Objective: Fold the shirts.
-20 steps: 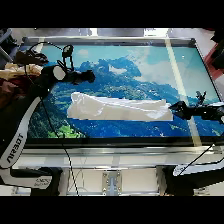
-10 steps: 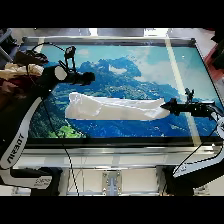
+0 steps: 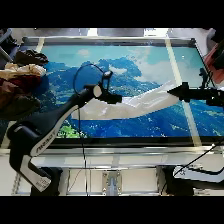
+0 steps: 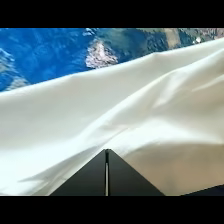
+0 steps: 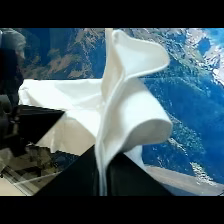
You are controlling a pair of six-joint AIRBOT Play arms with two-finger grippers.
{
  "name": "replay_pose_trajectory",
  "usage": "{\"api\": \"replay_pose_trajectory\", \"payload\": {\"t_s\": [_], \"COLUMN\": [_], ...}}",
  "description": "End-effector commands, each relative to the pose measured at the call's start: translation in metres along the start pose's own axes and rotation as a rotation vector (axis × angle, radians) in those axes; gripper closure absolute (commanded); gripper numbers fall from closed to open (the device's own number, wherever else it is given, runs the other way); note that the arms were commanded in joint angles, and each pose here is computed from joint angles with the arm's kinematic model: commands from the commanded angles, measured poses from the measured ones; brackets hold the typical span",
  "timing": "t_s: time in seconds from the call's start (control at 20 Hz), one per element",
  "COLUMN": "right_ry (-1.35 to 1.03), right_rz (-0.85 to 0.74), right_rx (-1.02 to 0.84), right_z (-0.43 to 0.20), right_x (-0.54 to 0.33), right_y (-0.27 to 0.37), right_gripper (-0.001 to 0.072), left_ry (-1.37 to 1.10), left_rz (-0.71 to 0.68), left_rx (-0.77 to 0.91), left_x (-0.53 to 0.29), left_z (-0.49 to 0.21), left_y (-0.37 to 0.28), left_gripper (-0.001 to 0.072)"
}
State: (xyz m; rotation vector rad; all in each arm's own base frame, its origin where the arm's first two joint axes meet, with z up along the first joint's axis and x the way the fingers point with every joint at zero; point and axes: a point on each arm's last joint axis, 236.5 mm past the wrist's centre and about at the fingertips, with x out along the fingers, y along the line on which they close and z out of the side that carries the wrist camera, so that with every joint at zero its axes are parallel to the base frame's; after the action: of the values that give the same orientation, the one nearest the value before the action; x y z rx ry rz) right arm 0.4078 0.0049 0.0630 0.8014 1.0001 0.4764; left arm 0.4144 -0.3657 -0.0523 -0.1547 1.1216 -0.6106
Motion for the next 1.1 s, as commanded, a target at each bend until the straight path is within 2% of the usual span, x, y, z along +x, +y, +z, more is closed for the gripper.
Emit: {"api": "replay_pose_trajectory", "payload": {"t_s": [0.0, 0.3, 0.45, 0.6, 0.75, 0.9, 1.05], "right_ry": [-0.037, 0.005, -0.012, -0.082, -0.112, -0.06, 0.008], "right_rz": [-0.029, -0.002, 0.021, 0.03, 0.02, 0.058, 0.093], "right_rx": [-0.08, -0.172, -0.245, -0.305, -0.341, -0.33, -0.311], "right_z": [-0.003, -0.018, -0.013, 0.002, -0.001, -0.03, -0.073], "right_x": [-0.02, 0.024, 0.035, 0.041, 0.068, 0.118, 0.178], "right_y": [0.041, 0.088, 0.125, 0.166, 0.194, 0.218, 0.238], "right_gripper": [0.0681, 0.0682, 0.0681, 0.0681, 0.0682, 0.0682, 0.0682], "left_ry": [0.076, 0.11, 0.081, -0.057, -0.235, -0.372, -0.408], "left_rz": [-0.049, -0.1, -0.092, 0.05, 0.234, 0.337, 0.418], "left_rx": [0.014, -0.002, 0.019, 0.095, 0.115, 0.074, 0.065], "left_x": [0.048, 0.063, 0.028, -0.052, -0.165, -0.263, -0.315], "left_z": [-0.031, -0.033, 0.01, 0.085, 0.144, 0.164, 0.161], "left_y": [-0.033, -0.056, -0.041, 0.014, 0.078, 0.117, 0.142], "left_gripper": [0.0698, 0.0696, 0.0695, 0.0694, 0.0694, 0.0694, 0.0694]}}
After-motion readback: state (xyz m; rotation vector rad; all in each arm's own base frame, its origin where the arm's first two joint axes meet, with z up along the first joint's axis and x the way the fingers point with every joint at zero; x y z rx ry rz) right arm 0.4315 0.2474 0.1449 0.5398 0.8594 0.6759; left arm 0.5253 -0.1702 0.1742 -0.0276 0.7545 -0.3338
